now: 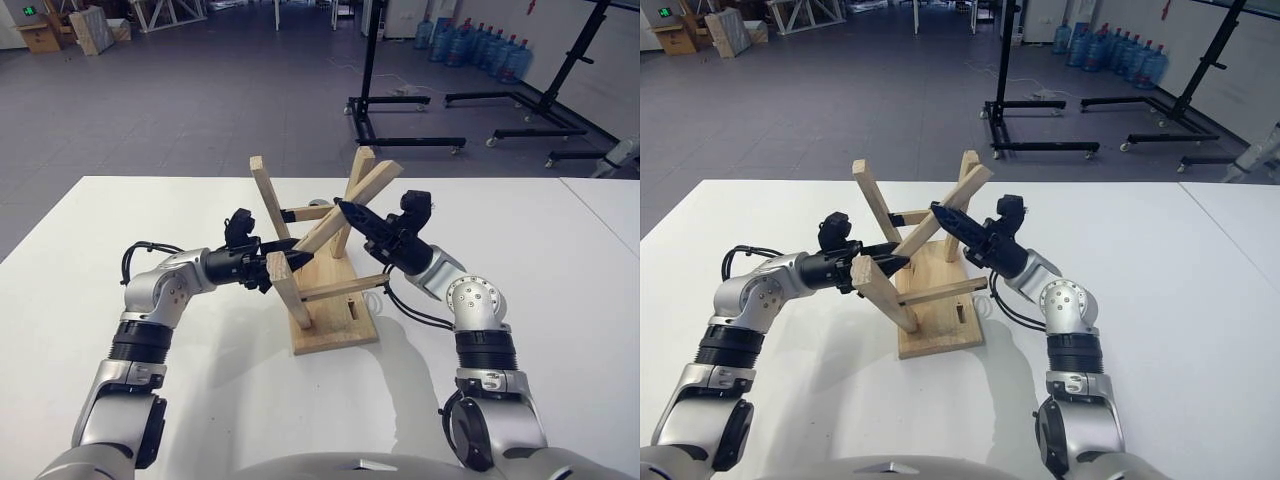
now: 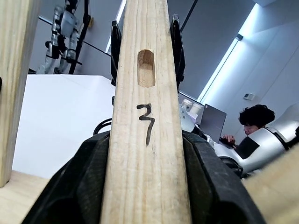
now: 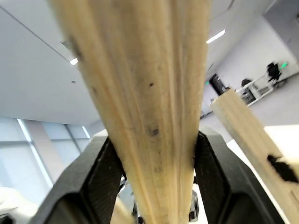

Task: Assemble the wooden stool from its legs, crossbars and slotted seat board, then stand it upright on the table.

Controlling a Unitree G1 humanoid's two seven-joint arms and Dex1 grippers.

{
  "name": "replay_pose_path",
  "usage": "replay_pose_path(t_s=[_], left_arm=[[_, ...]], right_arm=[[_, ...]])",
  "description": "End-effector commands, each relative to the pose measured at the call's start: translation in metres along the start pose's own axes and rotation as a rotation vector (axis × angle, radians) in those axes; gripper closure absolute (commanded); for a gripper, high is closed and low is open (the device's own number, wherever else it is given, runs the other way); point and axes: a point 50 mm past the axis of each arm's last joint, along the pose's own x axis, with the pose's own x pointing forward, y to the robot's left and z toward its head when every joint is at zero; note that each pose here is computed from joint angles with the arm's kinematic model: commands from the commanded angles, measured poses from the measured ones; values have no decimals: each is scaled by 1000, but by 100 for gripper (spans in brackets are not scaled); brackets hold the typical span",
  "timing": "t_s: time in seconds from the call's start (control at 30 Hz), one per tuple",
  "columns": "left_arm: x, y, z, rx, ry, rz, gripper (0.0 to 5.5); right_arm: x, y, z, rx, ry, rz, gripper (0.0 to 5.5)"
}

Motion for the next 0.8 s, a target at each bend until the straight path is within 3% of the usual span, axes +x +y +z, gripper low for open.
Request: replay_pose_path(t_s=[0.03,0.13,0.27,0.47,0.67,0.8], left_arm=[[-23,13,0,-12,-14,191,259],[-37,9,-3,-29,-32,226,215],[-62,1,-12,-40,-70,315,157],[-81,-3,-22,-53,-94,442,154],[-90,-2,-13,-22,-128,536,154],[-91,3,-15,-23,-123,580,154]], right_arm=[[-11,8,20,-230,-1,-21,343],[-21,10,32,-383,34,-83,344],[-53,19,48,-426,153,-81,344],[-109,21,35,-347,364,-156,344],[-111,33,9,-312,439,-94,345],[-104,36,15,-448,513,-76,345]])
